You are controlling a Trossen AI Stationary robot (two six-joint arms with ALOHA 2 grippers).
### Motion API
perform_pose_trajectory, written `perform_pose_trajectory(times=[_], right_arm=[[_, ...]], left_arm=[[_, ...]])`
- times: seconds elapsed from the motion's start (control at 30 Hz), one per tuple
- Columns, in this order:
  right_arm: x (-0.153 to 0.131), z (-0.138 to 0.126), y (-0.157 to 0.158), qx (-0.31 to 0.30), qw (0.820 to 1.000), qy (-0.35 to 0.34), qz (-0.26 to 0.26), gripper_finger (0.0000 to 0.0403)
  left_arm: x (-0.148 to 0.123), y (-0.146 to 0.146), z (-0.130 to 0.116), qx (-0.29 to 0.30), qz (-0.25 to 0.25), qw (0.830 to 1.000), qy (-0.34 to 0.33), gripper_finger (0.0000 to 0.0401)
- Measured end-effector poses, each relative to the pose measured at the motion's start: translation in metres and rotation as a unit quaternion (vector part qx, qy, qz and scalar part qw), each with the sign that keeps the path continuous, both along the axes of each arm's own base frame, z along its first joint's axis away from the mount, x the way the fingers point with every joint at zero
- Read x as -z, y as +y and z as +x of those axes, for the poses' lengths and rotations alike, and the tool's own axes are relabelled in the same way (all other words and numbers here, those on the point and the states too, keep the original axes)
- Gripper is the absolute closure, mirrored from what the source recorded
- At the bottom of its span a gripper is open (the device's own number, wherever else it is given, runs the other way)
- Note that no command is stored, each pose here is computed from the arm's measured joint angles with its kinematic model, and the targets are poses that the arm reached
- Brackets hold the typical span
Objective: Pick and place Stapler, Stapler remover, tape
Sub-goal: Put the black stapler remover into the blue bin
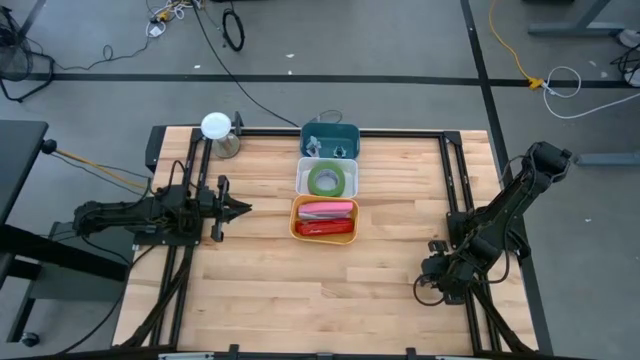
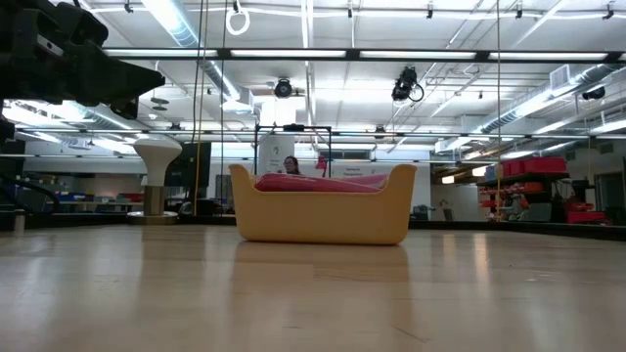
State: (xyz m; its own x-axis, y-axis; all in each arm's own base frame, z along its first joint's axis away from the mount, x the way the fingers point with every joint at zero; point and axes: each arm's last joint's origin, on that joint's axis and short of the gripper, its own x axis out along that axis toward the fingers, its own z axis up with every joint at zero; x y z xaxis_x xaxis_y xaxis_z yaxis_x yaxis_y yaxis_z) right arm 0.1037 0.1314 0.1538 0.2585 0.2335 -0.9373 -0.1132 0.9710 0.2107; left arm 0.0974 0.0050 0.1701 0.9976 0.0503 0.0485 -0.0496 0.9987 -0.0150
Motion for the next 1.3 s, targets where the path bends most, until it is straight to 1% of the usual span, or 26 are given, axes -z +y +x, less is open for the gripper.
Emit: perform_pose_trajectory(times=[0.57,0.77,0.93,1.13,1.3], right_arm=[[-0.002,0.001,0.001,0.000,1.000,-0.004,0.005,0.0233],[-0.019,0.012,0.006,-0.013,0.999,-0.029,0.016,0.0232],[-0.036,0.026,0.006,0.007,0.998,-0.060,0.025,0.0232],[-0.054,0.041,0.002,0.012,0.994,-0.111,0.011,0.0232],[-0.064,0.051,-0.003,0.007,0.989,-0.147,-0.015,0.0232]], left_arm=[[0.000,0.000,0.000,0.000,0.000,1.000,0.000,0.0364],[0.000,0.000,0.000,0.000,0.000,1.000,0.000,0.0364],[0.000,0.000,0.000,0.000,0.000,1.000,0.000,0.0364],[0.000,0.000,0.000,0.000,0.000,1.000,0.000,0.0364],[0.000,0.000,0.000,0.000,0.000,1.000,0.000,0.0364]])
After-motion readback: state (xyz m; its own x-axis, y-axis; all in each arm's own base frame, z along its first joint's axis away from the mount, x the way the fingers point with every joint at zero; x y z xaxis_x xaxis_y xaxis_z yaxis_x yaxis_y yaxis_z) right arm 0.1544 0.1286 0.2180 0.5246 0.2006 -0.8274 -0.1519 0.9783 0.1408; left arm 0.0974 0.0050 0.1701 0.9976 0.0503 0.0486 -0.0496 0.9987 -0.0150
